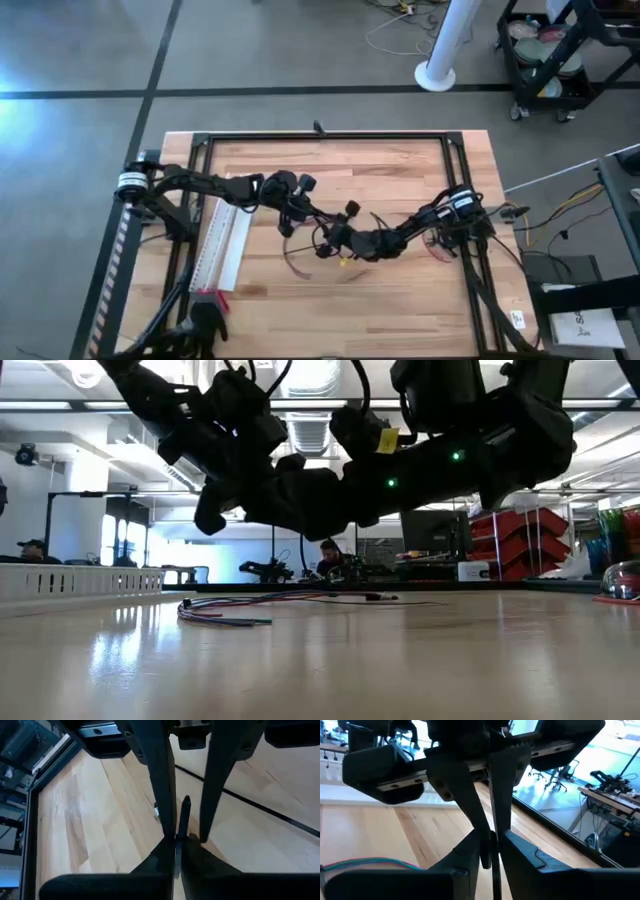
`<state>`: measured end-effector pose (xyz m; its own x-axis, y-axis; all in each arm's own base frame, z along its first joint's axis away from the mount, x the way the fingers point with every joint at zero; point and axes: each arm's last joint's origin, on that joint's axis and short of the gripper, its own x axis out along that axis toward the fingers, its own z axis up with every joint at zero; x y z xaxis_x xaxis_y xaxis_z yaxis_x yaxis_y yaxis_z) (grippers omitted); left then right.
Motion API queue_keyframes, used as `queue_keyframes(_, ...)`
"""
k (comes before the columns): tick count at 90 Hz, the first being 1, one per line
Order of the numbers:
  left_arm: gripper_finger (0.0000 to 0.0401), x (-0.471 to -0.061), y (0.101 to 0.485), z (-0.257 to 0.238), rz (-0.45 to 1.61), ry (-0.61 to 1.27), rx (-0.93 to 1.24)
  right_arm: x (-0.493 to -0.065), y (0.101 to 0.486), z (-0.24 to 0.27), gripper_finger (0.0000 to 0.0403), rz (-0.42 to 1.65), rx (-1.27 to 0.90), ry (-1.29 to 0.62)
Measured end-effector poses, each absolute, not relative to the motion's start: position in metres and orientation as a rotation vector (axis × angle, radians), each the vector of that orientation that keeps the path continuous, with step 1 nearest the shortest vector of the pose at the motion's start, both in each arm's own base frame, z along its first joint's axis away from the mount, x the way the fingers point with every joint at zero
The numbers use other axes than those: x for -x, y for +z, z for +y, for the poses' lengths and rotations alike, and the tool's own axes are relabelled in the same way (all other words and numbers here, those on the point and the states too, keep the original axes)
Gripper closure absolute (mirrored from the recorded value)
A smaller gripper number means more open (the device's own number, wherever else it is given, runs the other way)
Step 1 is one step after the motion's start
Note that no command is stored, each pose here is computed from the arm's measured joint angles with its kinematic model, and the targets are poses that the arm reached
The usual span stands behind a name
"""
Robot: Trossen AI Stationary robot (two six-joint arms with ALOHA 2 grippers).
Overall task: Ziptie cables
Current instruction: Wrap the cable wires using black ziptie
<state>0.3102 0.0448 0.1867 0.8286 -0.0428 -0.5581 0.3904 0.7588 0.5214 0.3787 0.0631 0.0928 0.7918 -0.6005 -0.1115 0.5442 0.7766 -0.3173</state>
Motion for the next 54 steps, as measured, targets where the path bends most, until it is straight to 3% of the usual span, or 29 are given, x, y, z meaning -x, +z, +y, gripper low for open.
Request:
queue_keyframes(15,0.0401,-0.31,0.187,0.045,0.553,-0.25,-0.673,-0.379,0.093,0.063,0.0397,0.208,0.264,-0.627)
queue_keyframes(54,0.0401,-0.308,0.186,0.052,0.557,-0.224,-0.629,-0.378,0.109,0.068,0.0403,0.175,0.247,-0.616)
